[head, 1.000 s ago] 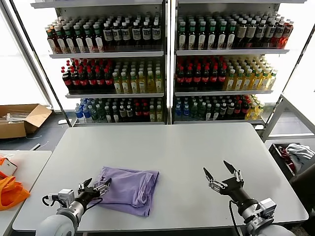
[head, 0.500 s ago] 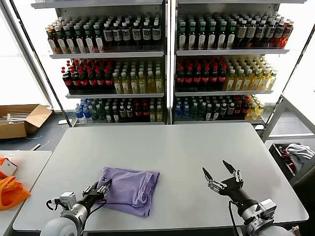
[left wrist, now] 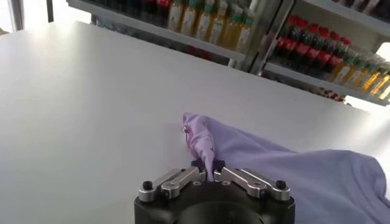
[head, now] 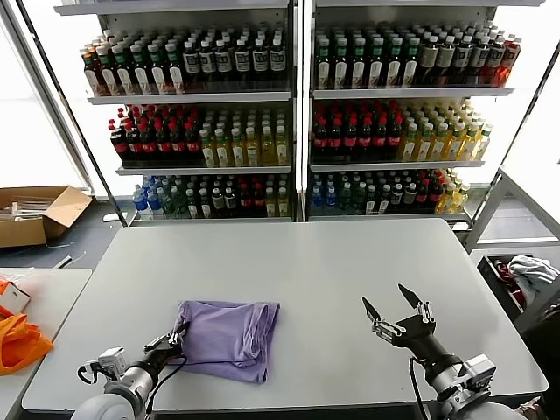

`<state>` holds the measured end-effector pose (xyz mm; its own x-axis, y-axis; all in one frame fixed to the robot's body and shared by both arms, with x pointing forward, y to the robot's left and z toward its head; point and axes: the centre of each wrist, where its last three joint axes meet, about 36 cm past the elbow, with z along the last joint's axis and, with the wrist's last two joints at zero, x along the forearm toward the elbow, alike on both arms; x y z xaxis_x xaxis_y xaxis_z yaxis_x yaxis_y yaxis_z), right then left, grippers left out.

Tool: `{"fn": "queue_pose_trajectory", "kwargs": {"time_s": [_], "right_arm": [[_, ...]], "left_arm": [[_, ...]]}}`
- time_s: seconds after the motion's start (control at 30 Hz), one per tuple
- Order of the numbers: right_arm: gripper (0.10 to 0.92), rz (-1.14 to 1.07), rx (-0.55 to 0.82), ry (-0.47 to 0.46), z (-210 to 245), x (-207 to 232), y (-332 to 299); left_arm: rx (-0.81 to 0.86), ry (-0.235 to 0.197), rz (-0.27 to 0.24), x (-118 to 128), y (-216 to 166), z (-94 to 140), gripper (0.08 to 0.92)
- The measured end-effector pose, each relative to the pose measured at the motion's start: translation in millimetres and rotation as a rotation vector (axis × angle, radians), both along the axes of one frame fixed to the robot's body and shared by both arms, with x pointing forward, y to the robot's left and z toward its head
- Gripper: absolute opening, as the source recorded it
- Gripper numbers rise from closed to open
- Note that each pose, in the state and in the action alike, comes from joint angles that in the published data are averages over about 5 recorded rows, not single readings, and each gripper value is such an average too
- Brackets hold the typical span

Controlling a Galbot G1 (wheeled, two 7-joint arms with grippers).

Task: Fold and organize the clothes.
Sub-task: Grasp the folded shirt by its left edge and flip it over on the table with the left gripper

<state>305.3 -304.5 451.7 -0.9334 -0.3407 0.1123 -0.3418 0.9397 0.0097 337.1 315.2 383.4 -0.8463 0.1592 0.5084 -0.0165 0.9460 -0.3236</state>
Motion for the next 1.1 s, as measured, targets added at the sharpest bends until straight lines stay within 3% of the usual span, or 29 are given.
{"fn": "queue_pose_trajectory", "kwargs": {"time_s": [0.3, 0.5, 0.63, 0.77, 0.9, 1.0, 1.1], "right_arm": [[0.823, 0.005, 0.007, 0.0, -2.5, 2.9, -3.7], [0.823, 0.013, 0.02, 0.0, -7.5, 7.1, -2.2], [0.823, 0.02, 0.032, 0.003, -10.5, 11.1, -1.1], [0.823, 0.03, 0.035, 0.01, -14.0, 12.9, -0.6], [0.823, 0.034, 0.039, 0.019, -17.3, 12.2, -0.4], [0.823, 0.037, 0.041, 0.027, -19.8, 11.2, 0.9], [0.823, 0.036, 0.041, 0.034, -21.0, 10.2, 3.1]], "left_arm": [[0.009, -0.056, 0.151, -1.8, 57.9, 22.1, 0.122], [0.071, -0.125, 0.262, -3.0, 119.4, 58.3, 0.122], [0.117, -0.168, 0.3, -4.3, 147.2, 88.2, 0.122], [0.146, -0.205, 0.288, -3.2, 147.6, 114.3, 0.122], [0.144, -0.222, 0.222, 0.5, 115.7, 128.8, 0.122], [0.116, -0.213, 0.153, 7.2, 80.1, 128.7, 0.122], [0.052, -0.176, 0.074, 18.4, 38.7, 116.6, 0.122]]}}
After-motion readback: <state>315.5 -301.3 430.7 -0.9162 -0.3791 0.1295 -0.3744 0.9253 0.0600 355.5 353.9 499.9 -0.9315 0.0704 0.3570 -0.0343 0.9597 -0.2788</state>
